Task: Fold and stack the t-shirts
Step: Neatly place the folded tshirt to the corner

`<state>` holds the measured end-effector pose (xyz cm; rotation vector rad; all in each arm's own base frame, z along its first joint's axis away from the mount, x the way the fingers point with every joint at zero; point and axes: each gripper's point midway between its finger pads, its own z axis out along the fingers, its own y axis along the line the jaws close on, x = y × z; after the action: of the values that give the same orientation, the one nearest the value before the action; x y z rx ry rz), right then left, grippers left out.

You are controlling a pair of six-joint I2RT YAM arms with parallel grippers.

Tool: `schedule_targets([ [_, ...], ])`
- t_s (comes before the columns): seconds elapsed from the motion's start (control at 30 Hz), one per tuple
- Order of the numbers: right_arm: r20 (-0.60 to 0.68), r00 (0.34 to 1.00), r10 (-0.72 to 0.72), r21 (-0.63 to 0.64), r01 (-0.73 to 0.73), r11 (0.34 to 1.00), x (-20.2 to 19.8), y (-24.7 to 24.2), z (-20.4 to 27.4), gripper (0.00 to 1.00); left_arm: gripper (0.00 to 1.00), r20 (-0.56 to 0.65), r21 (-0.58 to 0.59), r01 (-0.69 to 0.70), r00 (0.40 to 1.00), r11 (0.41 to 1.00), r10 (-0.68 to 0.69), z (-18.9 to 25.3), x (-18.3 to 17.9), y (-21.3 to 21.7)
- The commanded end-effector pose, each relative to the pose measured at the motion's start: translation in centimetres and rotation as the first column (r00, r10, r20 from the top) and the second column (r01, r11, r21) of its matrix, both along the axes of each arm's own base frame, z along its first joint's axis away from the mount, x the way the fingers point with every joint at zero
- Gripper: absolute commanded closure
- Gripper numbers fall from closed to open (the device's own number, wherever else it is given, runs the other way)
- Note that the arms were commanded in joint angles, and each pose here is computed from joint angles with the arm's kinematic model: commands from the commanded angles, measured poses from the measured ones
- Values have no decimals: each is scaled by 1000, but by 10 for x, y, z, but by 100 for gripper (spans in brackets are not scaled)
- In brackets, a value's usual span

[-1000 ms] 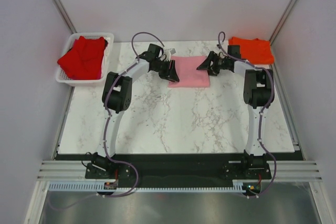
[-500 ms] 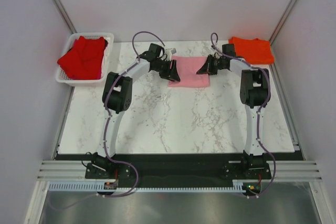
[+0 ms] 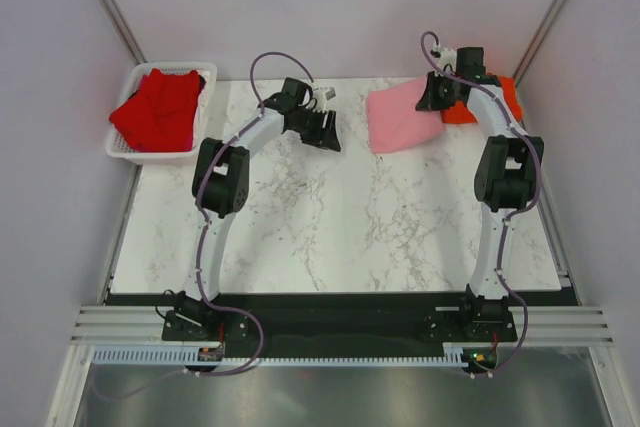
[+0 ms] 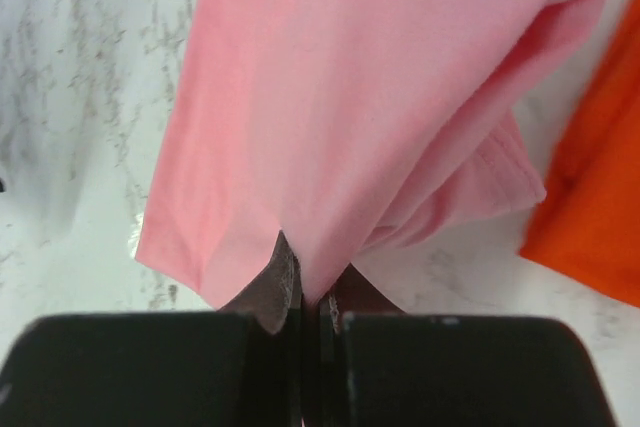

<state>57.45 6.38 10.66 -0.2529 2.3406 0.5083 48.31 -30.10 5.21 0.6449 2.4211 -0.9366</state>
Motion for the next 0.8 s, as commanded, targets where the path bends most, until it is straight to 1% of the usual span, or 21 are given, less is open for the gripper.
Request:
schedule_targets([
  [0.0, 138, 990, 4, -154, 17, 988, 13, -27, 47, 100, 38, 122, -28, 43, 992, 999, -39, 50, 5, -1],
  [0.17, 223, 973, -55, -219, 105, 970, 29, -53, 74, 100, 39, 127, -30, 48, 991, 998, -44, 54, 3, -3],
  [0.37, 301, 952, -59, -288, 149, 946, 45, -75, 94, 100, 39, 134, -33, 59, 990, 998, -54, 59, 0, -5],
  [0.6, 345, 933, -100, -357, 229, 905, 61, -105, 96, 100, 39, 123, -23, 74, 990, 997, -71, 55, -9, -12],
  [0.77, 372, 918, -140, -369, 284, 885, 69, -131, 97, 100, 39, 153, -1, 97, 984, 995, -96, 56, -11, -18],
])
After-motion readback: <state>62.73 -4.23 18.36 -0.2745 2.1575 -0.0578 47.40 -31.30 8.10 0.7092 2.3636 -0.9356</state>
